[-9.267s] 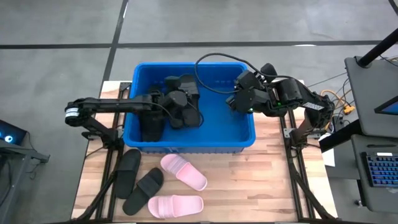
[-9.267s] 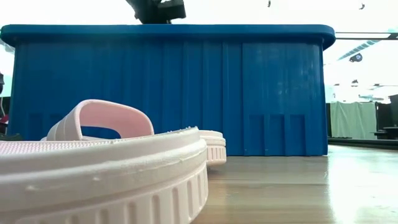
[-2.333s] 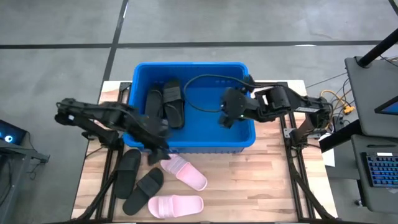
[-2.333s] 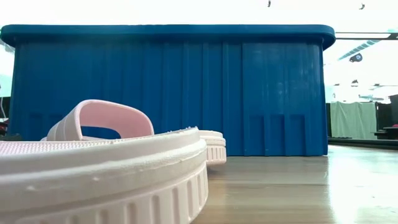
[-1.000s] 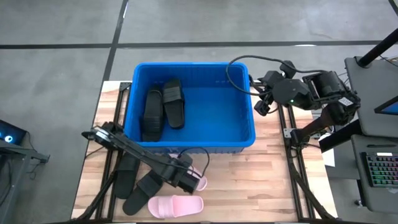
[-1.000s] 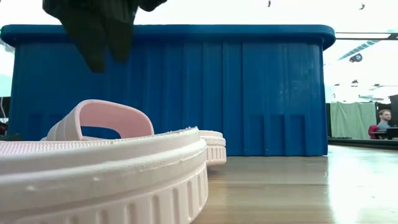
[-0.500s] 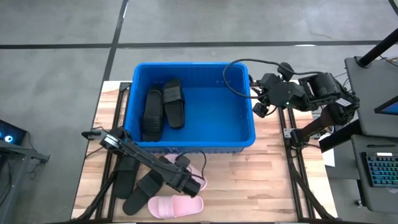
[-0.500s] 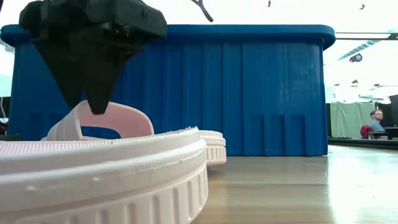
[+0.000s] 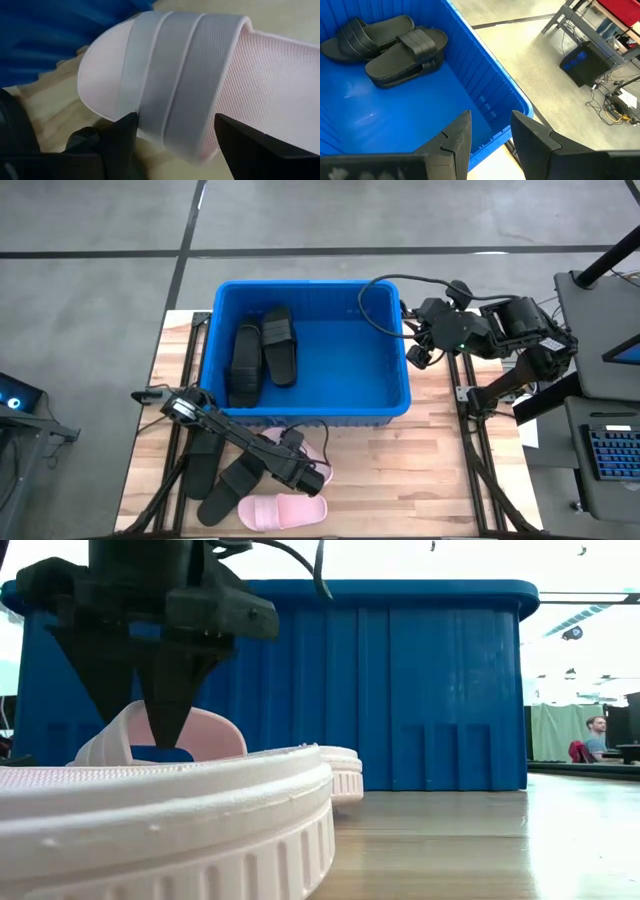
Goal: Pick and place slides into bin
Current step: Put the top pink slide into the blue container
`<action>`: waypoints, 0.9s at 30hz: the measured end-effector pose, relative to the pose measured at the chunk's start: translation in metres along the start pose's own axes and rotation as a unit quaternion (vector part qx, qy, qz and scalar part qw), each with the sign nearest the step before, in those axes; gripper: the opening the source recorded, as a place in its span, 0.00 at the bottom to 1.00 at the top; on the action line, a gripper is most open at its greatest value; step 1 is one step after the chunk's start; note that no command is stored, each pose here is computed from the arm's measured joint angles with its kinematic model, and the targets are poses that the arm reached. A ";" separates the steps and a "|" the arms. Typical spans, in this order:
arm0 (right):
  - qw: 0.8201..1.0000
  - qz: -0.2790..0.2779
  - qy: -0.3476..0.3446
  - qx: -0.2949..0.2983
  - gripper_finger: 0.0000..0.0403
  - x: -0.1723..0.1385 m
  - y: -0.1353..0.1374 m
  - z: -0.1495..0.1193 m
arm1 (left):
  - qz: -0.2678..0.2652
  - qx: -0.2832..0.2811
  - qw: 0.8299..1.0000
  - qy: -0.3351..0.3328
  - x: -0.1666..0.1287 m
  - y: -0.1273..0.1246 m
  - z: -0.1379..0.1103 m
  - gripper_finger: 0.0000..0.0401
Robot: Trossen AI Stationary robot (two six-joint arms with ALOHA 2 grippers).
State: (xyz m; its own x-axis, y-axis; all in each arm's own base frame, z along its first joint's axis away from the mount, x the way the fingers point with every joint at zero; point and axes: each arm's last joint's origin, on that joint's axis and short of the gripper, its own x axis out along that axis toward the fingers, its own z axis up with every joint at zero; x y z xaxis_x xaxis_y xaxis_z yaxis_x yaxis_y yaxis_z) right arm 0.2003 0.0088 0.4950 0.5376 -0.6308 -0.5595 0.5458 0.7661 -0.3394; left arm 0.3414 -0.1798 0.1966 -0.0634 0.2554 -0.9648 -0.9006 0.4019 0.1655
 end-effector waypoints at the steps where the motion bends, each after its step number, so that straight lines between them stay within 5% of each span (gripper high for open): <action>1: 1.000 0.000 0.000 0.000 0.32 0.000 0.000 0.000 | -0.001 -0.001 1.000 0.000 -0.001 0.001 0.000 0.62; 7: 1.000 0.000 0.000 0.000 0.32 0.000 0.000 0.000 | 0.013 0.001 1.000 0.000 0.000 0.004 0.000 0.58; 16: 1.000 0.000 0.000 0.000 0.32 0.000 0.000 0.000 | 0.020 0.001 1.000 -0.002 -0.001 0.005 0.000 0.30; 24: 1.000 0.000 0.000 -0.009 0.32 0.000 0.000 0.000 | 0.010 0.086 0.996 -0.001 -0.008 0.006 0.001 0.03; 27: 1.000 0.000 0.000 -0.009 0.32 0.000 0.000 0.000 | -0.001 0.103 0.995 -0.002 -0.013 0.007 0.002 0.01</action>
State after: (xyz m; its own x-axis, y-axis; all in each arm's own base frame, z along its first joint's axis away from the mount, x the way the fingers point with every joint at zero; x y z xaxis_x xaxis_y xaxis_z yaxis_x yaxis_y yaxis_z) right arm 0.2003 0.0088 0.4950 0.5376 -0.6308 -0.5595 0.5339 0.7682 -0.3532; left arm 0.3372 -0.1782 0.2107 -0.0606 0.2572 -0.9644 -0.7938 0.5733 0.2028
